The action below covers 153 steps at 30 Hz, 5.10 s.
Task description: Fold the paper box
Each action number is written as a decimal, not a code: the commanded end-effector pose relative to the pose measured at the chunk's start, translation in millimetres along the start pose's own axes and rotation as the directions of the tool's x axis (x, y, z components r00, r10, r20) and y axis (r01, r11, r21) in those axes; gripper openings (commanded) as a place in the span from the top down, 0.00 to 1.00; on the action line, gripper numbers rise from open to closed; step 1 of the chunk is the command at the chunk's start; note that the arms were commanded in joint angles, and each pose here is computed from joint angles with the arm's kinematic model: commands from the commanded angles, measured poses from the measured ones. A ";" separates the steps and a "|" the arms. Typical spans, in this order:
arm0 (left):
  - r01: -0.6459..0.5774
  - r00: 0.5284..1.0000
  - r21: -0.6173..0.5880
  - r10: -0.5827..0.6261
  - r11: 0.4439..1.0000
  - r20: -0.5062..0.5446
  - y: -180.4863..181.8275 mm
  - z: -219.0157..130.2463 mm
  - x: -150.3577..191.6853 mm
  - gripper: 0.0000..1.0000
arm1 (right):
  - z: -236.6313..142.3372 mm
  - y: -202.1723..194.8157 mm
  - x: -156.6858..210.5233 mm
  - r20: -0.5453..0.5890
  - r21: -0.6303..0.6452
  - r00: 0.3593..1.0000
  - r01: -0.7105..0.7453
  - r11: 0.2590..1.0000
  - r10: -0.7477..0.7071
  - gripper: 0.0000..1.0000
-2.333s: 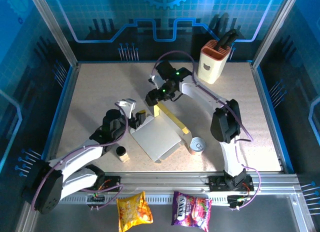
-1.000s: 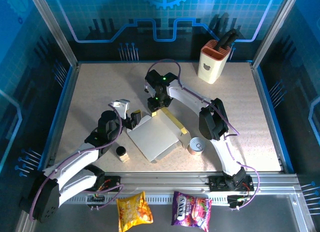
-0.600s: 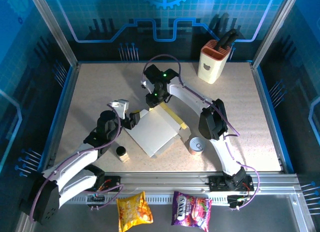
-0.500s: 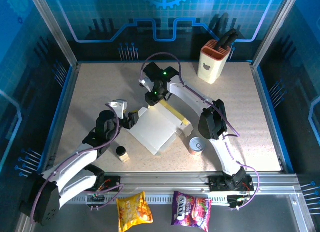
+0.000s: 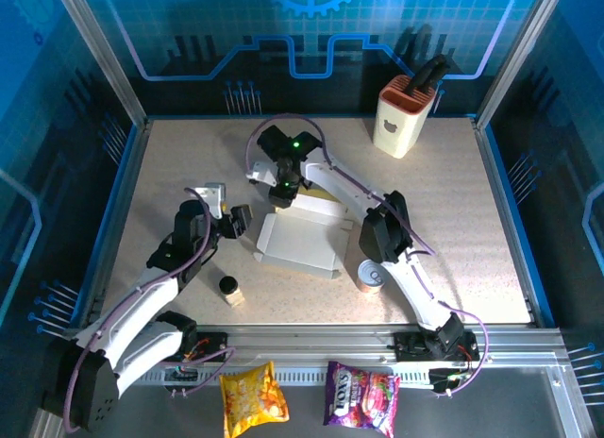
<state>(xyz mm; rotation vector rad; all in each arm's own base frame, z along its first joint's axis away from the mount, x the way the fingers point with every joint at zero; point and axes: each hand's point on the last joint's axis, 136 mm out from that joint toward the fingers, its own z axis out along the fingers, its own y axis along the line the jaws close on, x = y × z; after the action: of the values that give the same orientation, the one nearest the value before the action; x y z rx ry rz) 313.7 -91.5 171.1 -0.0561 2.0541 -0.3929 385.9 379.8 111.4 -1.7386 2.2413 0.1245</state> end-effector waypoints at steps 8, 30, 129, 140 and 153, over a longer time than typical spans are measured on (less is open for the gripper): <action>0.117 0.978 -0.015 -0.118 0.993 -0.173 -6.8 4.2 -12.2 0.32 | -60.9 11.2 -32.5 0.208 -0.066 0.972 -0.099 0.993 0.111 0.26; 0.266 0.854 0.139 -0.166 0.954 -0.492 -61.5 67.4 -14.2 0.43 | -116.7 -12.8 103.7 0.257 -0.291 0.452 -0.807 0.514 0.854 0.43; 0.334 0.793 0.002 -0.280 0.943 -0.540 -34.7 80.3 36.4 0.74 | -94.4 -36.5 156.7 0.270 -0.542 -0.038 -0.832 0.119 0.962 0.50; 0.406 0.795 0.006 -0.350 0.914 -0.496 -26.9 79.3 26.2 0.73 | -80.1 -24.3 199.2 0.313 -0.433 0.005 -0.889 0.147 0.950 0.41; 0.441 0.778 0.021 -0.370 0.897 -0.507 -27.1 82.5 24.5 0.73 | -24.4 -28.9 191.8 0.285 -0.482 0.024 -0.860 0.165 0.958 0.41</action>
<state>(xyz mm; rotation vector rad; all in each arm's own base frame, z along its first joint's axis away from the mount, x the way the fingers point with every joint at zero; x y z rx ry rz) 377.5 -148.5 137.3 -0.3017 2.4570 -0.9006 360.0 183.6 85.5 0.2083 2.4816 0.9837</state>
